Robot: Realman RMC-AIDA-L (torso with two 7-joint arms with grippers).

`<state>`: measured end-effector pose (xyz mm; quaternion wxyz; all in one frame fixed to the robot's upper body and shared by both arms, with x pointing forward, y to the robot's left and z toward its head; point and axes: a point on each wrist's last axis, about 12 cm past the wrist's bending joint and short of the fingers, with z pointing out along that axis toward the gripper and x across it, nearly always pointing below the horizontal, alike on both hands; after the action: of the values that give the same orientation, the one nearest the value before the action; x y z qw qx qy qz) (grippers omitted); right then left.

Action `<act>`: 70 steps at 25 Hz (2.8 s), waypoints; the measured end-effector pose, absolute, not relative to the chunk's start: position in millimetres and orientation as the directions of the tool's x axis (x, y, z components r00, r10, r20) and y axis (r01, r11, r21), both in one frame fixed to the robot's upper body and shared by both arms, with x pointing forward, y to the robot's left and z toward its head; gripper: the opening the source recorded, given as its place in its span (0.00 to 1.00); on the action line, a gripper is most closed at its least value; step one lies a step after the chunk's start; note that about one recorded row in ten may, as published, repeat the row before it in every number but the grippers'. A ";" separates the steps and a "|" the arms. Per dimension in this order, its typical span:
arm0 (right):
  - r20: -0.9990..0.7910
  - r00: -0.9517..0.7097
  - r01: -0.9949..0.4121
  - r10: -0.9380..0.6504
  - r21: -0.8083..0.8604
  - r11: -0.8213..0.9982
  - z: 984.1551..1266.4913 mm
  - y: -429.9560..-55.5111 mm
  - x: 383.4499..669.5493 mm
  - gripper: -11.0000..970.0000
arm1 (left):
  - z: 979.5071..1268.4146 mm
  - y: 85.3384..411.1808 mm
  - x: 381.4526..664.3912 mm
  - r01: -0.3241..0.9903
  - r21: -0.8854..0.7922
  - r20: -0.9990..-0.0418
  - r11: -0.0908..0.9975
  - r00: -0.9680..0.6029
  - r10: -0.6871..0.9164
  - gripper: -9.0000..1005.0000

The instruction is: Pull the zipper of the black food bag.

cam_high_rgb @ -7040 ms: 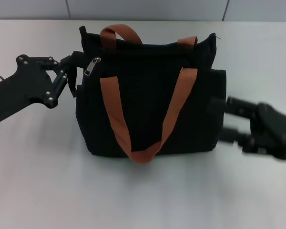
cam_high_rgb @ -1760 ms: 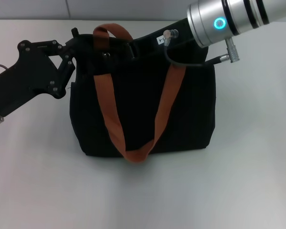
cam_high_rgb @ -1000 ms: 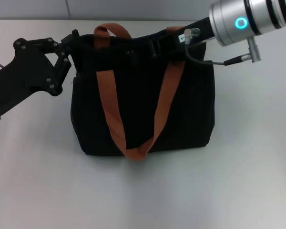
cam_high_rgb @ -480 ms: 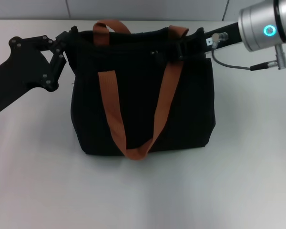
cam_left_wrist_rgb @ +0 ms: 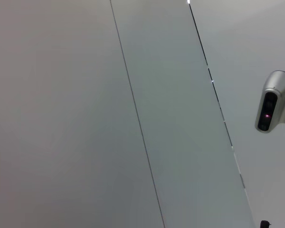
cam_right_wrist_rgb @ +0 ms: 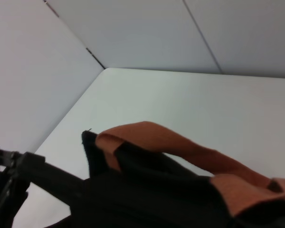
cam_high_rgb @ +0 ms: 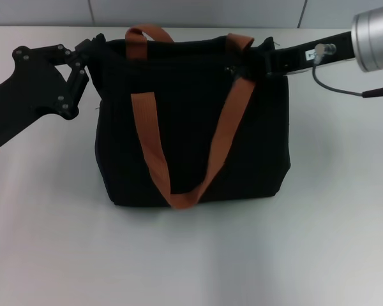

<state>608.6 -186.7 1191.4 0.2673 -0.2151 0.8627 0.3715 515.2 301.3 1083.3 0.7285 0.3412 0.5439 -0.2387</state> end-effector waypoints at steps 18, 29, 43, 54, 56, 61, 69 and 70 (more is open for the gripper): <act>-0.631 -0.766 -0.540 -0.121 0.530 0.654 1194.3 -210.4 604.5 0.01 | 1084.6 303.2 517.1 0.710 0.241 -0.954 0.662 0.298 0.027 0.03; -0.731 -0.679 -0.638 0.071 0.635 0.436 1188.4 -245.1 584.4 0.11 | 1083.2 302.1 516.9 0.709 0.236 -0.956 0.665 0.292 0.027 0.03; -0.936 -0.312 -0.928 0.164 0.337 0.158 1131.4 -275.0 510.6 0.59 | 1074.2 302.3 518.5 0.700 0.169 -0.977 0.694 0.212 0.024 0.03; -0.981 -0.195 -0.977 -0.025 0.191 0.096 1088.2 -264.6 483.4 0.72 | 1072.1 308.1 514.5 0.719 0.066 -0.992 0.692 0.123 -0.033 0.12; -0.978 -0.199 -0.976 -0.065 0.192 0.100 1083.8 -263.3 484.8 0.72 | 1071.9 312.9 513.2 0.719 0.034 -0.995 0.694 0.090 -0.045 0.16; -0.979 -0.185 -0.980 -0.085 0.177 0.092 1080.5 -259.8 486.3 0.72 | 1073.4 324.8 512.0 0.727 -0.032 -0.998 0.686 0.011 -0.058 0.28; -0.975 -0.176 -0.980 -0.138 0.160 0.121 1064.9 -251.1 488.5 0.72 | 1093.2 351.5 494.2 0.804 -0.178 -0.983 0.567 -0.128 -0.128 0.63; -0.974 -0.177 -0.979 -0.144 0.159 0.131 1061.3 -248.9 488.9 0.72 | 1100.7 355.3 490.4 0.830 -0.215 -0.976 0.514 -0.171 -0.133 0.66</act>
<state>488.9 -248.9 1061.3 0.4444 -0.4626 0.6066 0.4697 490.4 355.3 1100.7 0.5843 0.2704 0.6446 -0.4122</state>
